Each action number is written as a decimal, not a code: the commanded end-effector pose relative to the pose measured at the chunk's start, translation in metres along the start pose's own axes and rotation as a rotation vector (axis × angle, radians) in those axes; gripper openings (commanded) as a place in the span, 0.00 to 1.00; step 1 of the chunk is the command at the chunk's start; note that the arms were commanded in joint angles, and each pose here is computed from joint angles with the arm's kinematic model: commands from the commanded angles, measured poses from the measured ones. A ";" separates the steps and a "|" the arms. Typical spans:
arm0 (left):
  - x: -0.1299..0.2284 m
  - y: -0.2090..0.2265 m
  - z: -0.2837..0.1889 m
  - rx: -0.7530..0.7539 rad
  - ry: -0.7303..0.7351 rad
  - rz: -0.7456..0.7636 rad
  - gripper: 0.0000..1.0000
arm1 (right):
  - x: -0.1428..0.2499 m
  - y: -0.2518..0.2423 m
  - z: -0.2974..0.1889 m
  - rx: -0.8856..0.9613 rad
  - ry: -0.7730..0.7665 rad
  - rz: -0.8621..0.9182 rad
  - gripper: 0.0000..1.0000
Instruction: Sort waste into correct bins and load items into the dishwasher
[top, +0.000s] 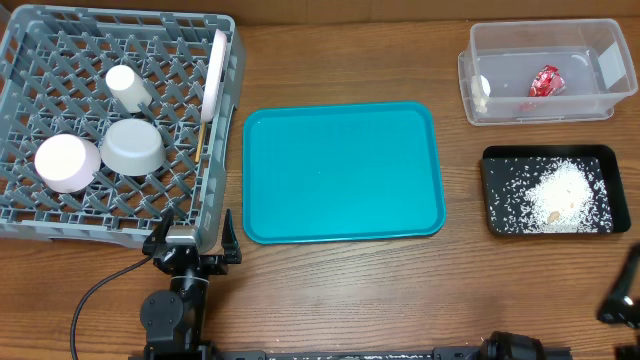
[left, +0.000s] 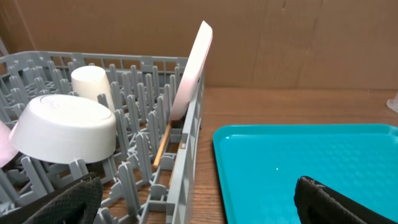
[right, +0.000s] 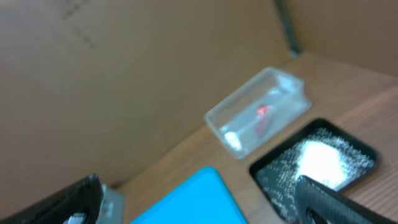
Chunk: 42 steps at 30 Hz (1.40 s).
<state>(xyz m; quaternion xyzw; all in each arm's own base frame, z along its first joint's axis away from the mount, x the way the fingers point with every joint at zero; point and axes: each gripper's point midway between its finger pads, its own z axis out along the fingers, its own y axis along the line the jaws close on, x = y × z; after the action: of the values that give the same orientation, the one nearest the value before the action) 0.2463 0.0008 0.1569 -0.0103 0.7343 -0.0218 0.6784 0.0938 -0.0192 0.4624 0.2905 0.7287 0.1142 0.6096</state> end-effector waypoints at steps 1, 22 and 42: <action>0.000 0.000 0.000 -0.003 -0.007 0.030 1.00 | 0.041 0.006 0.036 -0.138 0.095 -0.019 1.00; 0.000 0.000 0.000 -0.003 -0.007 0.030 1.00 | 0.228 -0.035 0.177 -0.558 -0.008 -0.060 1.00; 0.000 0.000 0.000 -0.003 -0.007 0.030 1.00 | 0.246 -0.083 0.207 -0.324 -0.099 -0.420 1.00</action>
<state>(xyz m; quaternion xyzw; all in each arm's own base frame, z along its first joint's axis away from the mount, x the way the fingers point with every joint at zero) 0.2464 0.0008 0.1571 -0.0049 0.7337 -0.0166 0.6793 0.2446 0.0266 0.1717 0.0330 0.7155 0.1368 0.6843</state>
